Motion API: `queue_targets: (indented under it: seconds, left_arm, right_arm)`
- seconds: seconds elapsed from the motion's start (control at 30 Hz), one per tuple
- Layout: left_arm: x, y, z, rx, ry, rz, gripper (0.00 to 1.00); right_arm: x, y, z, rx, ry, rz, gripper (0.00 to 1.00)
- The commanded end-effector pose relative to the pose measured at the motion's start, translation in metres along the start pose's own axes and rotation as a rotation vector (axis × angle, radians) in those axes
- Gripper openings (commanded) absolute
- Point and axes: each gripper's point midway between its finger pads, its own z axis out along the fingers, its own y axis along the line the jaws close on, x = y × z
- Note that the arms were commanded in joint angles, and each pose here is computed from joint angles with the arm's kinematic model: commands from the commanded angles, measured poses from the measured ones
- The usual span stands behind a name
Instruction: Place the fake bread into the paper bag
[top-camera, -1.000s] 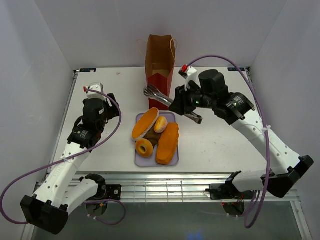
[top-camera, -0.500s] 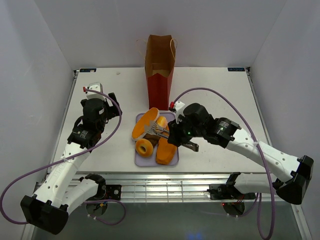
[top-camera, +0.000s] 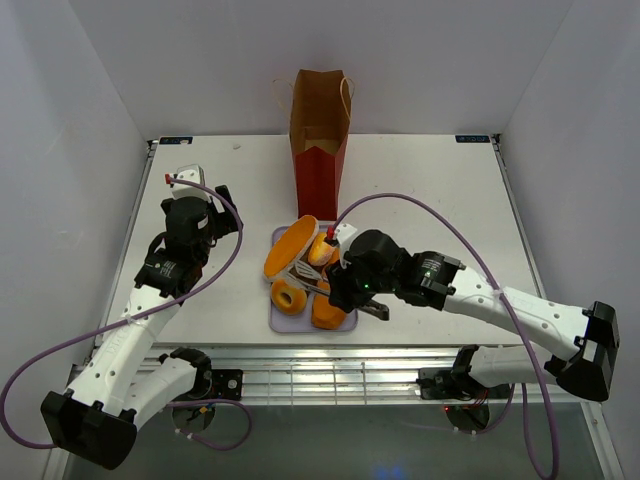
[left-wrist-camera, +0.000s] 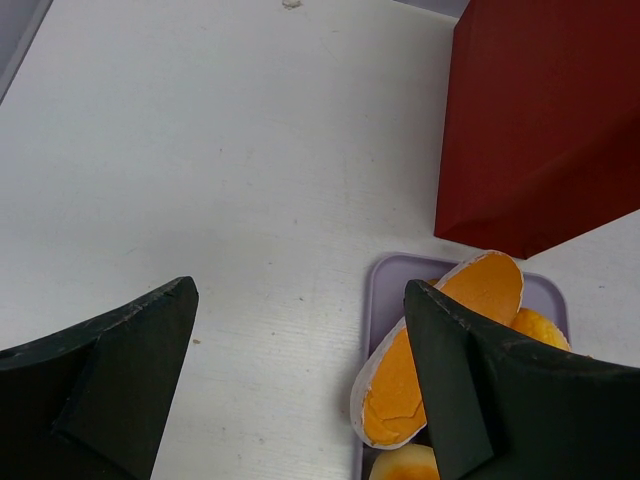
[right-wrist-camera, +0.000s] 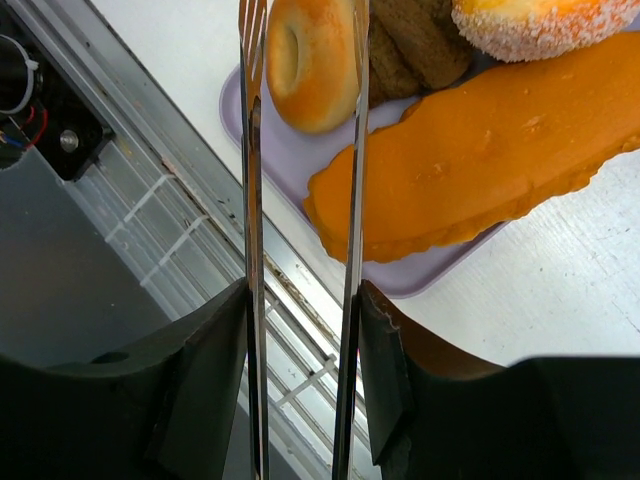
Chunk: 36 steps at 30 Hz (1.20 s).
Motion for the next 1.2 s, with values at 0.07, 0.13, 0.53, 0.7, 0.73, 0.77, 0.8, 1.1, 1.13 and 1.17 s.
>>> queue_targets:
  seconds: [0.07,0.13,0.53,0.7,0.73,0.77,0.8,1.1,1.13,1.17]
  left_arm:
    - [-0.006,-0.002,-0.004,0.008,-0.024,-0.012,0.95]
    - [-0.007,-0.001,-0.004,0.007,-0.024,-0.012,0.95]
    - [-0.005,-0.003,-0.003,0.015,-0.018,-0.011,0.98]
    - [-0.006,-0.004,-0.004,0.020,-0.020,-0.012,0.98]
    - [-0.006,-0.004,-0.004,0.020,-0.020,-0.014,0.98]
    - [-0.006,-0.004,-0.004,0.020,-0.020,-0.012,0.98]
    - [-0.007,-0.004,-0.004,0.022,-0.021,-0.013,0.98]
    - [-0.008,-0.005,-0.006,0.030,-0.025,-0.015,0.98]
    - [-0.009,-0.005,-0.006,0.032,-0.026,-0.016,0.98]
    - [-0.008,-0.005,-0.006,0.032,-0.025,-0.015,0.98]
  right_arm:
    - [0.003,0.002,0.007,0.008,-0.011,0.012,0.51]
    - [0.008,0.000,0.010,0.014,0.000,0.016,0.51]
    - [0.022,0.006,0.025,-0.013,0.046,0.019,0.54]
    - [0.024,0.007,0.030,-0.010,0.058,0.016,0.54]
    - [0.024,0.006,0.031,-0.003,0.057,0.016,0.54]
    - [0.023,0.007,0.032,-0.004,0.056,0.018,0.54]
    - [0.023,0.007,0.033,-0.003,0.057,0.016,0.54]
    - [0.019,0.003,0.036,0.050,0.060,0.020,0.54]
    - [0.019,0.003,0.036,0.049,0.061,0.019,0.54]
    - [0.019,0.003,0.036,0.051,0.060,0.018,0.54]
